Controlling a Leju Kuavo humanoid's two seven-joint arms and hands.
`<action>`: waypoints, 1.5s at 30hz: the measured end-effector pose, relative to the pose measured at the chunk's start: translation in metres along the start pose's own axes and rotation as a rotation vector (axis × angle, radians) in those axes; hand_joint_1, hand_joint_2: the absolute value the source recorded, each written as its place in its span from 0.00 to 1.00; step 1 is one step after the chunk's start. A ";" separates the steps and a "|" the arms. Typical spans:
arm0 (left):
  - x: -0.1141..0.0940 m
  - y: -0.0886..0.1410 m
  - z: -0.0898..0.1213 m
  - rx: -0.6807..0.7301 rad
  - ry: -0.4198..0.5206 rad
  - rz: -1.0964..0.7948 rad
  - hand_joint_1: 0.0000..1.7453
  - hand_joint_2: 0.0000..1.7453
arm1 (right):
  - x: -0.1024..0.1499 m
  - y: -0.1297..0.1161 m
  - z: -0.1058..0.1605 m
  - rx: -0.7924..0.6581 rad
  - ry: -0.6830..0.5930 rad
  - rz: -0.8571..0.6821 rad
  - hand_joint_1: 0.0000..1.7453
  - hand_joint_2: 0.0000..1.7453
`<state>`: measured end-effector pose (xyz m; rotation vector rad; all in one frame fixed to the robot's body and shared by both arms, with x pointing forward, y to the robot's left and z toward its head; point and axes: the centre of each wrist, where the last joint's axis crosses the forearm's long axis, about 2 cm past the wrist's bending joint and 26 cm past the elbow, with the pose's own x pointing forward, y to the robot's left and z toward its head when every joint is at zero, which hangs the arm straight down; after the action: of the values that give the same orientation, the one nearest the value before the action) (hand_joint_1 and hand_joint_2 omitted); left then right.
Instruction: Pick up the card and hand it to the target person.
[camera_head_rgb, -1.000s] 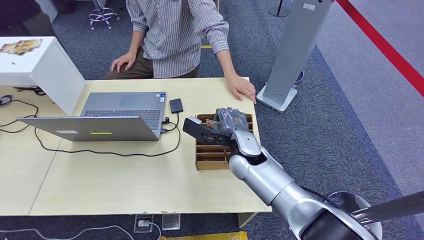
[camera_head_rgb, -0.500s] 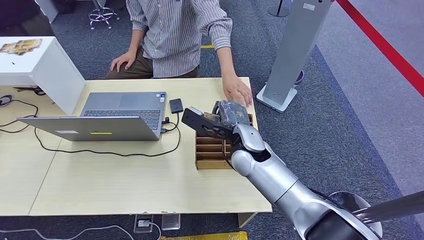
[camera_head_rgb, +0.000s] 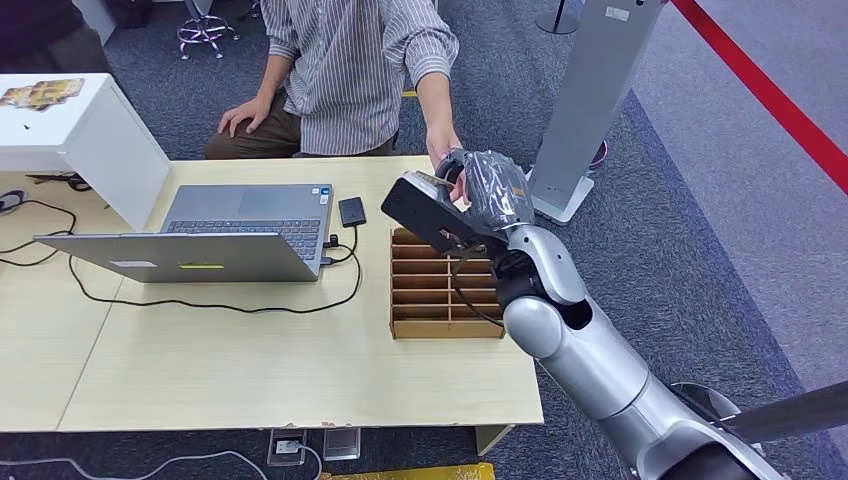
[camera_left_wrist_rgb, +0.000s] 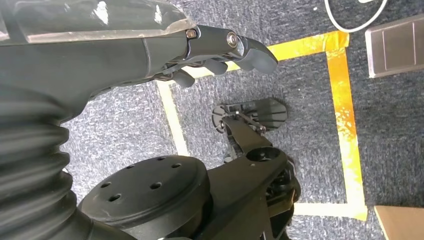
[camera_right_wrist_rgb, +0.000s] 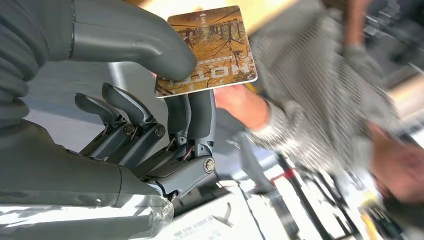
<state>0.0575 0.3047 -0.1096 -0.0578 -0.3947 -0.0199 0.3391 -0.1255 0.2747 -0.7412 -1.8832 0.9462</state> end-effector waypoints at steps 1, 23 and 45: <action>0.000 0.000 0.000 -0.002 -0.002 -0.002 0.00 1.00 | -0.001 -0.002 0.000 -0.041 -0.033 -0.008 1.00 1.00; 0.002 -0.003 -0.001 -0.010 -0.033 -0.018 0.00 0.00 | -0.052 0.021 -0.005 -0.292 -0.174 0.206 0.00 1.00; 0.000 -0.002 0.000 0.041 -0.008 0.030 0.00 0.00 | -0.066 0.067 0.080 0.088 0.061 -0.950 0.00 1.00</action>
<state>0.0579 0.3026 -0.1097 -0.0237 -0.4020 0.0176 0.3046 -0.1671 0.1634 0.2068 -1.8096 0.3737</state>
